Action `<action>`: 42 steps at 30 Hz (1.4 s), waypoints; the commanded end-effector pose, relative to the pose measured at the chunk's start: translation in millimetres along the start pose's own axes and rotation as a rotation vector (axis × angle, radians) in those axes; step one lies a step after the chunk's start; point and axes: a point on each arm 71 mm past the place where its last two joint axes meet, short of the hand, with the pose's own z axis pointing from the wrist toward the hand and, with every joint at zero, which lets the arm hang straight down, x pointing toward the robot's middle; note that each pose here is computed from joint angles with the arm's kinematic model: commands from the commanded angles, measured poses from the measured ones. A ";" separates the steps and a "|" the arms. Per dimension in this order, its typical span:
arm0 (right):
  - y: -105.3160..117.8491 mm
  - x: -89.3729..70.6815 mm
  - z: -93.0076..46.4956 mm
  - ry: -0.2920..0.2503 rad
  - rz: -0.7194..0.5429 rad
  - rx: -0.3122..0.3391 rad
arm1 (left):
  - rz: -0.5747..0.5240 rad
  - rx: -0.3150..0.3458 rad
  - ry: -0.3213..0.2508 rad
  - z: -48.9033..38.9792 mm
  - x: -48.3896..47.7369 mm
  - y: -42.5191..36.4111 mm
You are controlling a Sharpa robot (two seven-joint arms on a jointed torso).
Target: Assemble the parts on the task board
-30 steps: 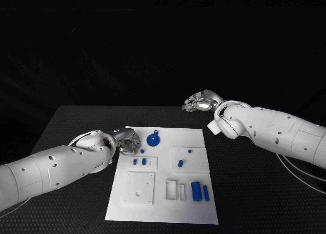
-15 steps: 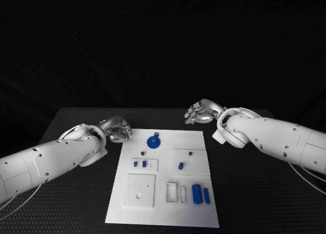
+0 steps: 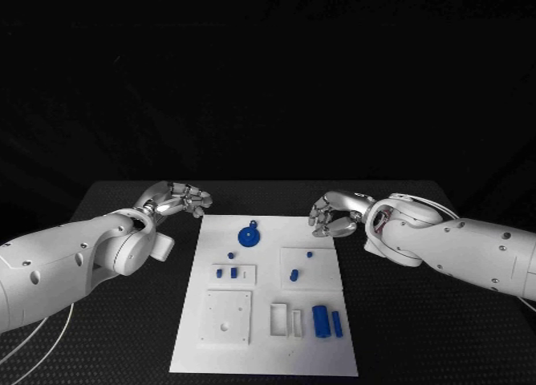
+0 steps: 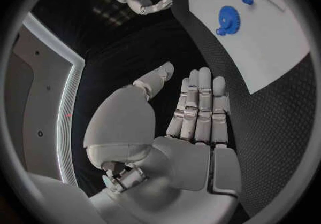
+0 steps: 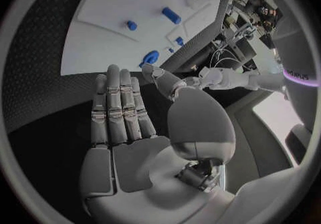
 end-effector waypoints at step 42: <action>18.6 58.4 7.3 0.082 -0.354 -0.074 | -0.212 0.063 0.054 -9.7 15.1 -11.4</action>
